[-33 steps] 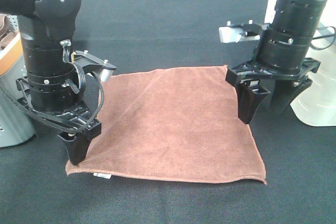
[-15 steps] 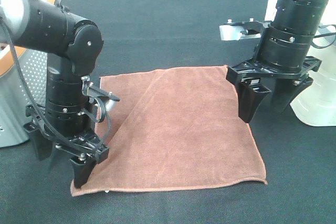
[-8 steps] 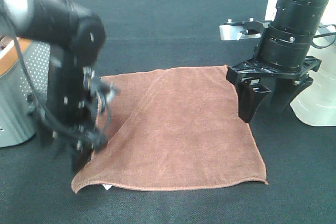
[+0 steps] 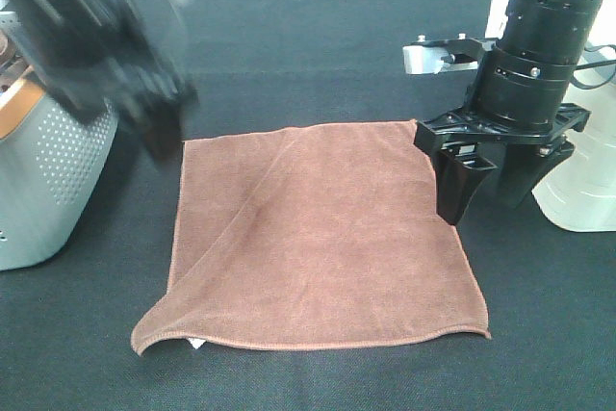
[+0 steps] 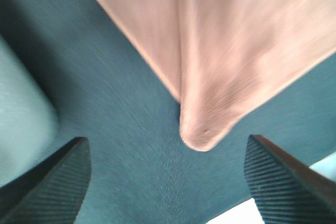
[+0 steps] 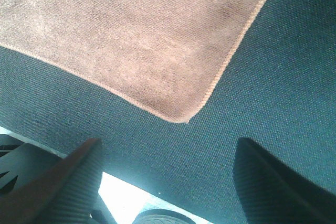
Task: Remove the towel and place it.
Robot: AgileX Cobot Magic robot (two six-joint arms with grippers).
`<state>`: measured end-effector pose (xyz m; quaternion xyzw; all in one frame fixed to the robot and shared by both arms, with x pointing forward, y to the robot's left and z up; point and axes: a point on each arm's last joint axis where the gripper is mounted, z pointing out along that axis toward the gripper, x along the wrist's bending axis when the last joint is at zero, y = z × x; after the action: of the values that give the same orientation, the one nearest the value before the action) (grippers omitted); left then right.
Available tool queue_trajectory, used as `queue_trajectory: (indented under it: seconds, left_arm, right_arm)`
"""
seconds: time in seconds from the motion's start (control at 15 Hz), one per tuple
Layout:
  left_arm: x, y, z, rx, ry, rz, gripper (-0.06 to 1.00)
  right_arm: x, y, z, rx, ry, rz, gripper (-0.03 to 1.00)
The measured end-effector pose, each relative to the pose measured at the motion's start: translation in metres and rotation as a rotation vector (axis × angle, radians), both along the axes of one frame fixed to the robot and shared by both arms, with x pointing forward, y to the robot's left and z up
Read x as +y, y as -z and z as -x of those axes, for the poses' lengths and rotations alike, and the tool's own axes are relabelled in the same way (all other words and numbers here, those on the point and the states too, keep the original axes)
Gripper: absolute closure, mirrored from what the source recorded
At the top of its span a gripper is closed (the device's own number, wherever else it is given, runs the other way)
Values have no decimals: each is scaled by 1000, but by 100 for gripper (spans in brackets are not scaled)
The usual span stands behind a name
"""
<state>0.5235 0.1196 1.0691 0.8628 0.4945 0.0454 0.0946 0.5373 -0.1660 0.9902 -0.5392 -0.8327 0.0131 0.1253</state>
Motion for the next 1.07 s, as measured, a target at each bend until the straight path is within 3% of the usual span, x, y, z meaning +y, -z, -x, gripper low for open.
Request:
queue_trajectory:
  seconds: [0.07,0.2,0.27,0.33,0.47,0.67,0.8,1.0,1.07]
  left_arm:
    - [14,-45,23,-115,-5,75,18]
    - [37,-95,57,-255,-24,171,18]
    - [37,-95,57,-255,-24,171,18]
    - [57,-125,88,-357,-44,235,18]
    - [82,-139,125,-435,-52,282,18]
    - [115,-116,177,-454,-78,301,18]
    - [140,-73,211,-443,-102,270,18]
    - [170,-28,247,-516,-113,233,18]
    - [170,-28,247,-516,-113,233,18]
  right_arm:
    - [0,-1,0,0,7,-3,30]
    - [0,-9,3,-20,11,-21,30]
    - [0,-9,3,-20,11,-21,30]
    - [0,-17,5,-41,12,-33,30]
    - [-4,-44,15,-120,13,-69,30]
    - [-11,-85,37,-239,17,-133,30]
    - [-22,-105,70,-300,18,-166,30]
    - [-46,-94,133,-322,22,-173,30]
    - [-46,-94,133,-322,22,-173,30]
